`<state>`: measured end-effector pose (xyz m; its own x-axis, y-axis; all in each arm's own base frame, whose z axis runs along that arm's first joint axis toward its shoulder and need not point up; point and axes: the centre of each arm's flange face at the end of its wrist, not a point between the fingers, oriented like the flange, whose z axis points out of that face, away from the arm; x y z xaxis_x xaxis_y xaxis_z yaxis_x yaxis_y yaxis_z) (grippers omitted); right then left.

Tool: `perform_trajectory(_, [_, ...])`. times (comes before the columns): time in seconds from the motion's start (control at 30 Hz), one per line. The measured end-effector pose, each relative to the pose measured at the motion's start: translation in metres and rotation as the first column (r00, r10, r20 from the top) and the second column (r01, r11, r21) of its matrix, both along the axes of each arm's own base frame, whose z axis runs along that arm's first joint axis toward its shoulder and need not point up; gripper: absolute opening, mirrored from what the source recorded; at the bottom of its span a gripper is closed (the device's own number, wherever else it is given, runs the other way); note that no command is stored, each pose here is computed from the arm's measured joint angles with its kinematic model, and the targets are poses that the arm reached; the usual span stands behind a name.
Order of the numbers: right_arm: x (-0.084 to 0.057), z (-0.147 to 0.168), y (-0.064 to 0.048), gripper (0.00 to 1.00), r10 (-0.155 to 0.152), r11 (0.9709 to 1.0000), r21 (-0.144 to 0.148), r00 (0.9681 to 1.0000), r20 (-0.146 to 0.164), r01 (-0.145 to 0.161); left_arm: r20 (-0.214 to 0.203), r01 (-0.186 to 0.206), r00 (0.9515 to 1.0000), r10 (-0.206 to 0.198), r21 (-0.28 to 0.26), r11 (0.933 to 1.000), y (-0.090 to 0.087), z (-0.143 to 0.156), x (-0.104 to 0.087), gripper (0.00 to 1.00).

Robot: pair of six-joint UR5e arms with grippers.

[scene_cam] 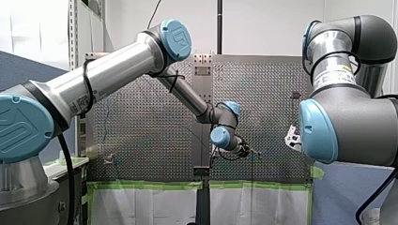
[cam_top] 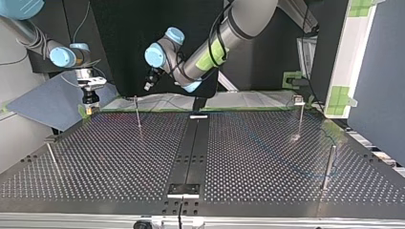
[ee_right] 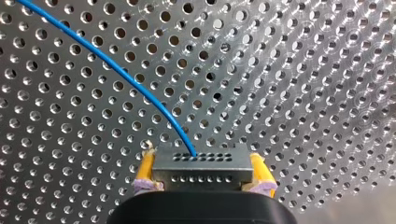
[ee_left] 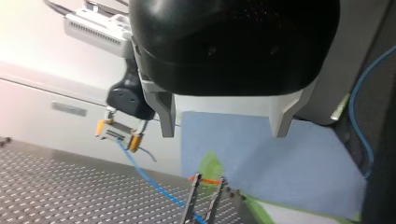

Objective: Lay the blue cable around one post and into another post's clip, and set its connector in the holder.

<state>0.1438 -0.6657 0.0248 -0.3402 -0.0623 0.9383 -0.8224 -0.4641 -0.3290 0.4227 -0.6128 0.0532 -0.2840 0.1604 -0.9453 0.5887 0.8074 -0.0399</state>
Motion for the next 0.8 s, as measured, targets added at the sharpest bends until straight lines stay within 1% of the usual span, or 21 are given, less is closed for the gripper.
perform_trajectory(0.17, [0.003,-0.001,0.001,0.00,0.005,1.0000,0.000,1.0000,0.000,-0.005,0.006,-0.034,0.9994,0.035,-0.057,0.9978,0.001,0.001,0.009,1.00])
perform_trajectory(0.33, [0.005,-0.002,0.001,0.00,0.008,1.0000,0.003,1.0000,0.001,-0.008,0.000,-0.058,0.9983,0.058,-0.098,0.9935,0.002,-0.009,0.014,1.00])
perform_trajectory(0.43, [0.005,-0.002,0.001,0.00,0.008,1.0000,0.004,1.0000,0.001,-0.008,-0.005,-0.077,0.9971,0.076,-0.121,0.9896,0.002,-0.017,0.016,1.00])
perform_trajectory(0.6, [0.006,-0.002,0.002,0.00,0.009,0.9999,0.005,1.0000,0.002,-0.009,-0.007,-0.103,0.9946,0.104,-0.174,0.9793,0.002,-0.019,0.022,1.00])
perform_trajectory(0.67, [0.007,-0.002,0.002,0.00,0.011,0.9999,0.006,0.9999,0.002,-0.011,-0.008,-0.113,0.9935,0.113,-0.184,0.9765,0.003,-0.020,0.024,1.00])
perform_trajectory(0.8, [0.008,-0.003,0.003,0.00,0.013,0.9999,0.008,0.9999,0.002,-0.013,-0.010,-0.129,0.9916,0.129,-0.177,0.9758,0.005,-0.020,0.024,1.00])
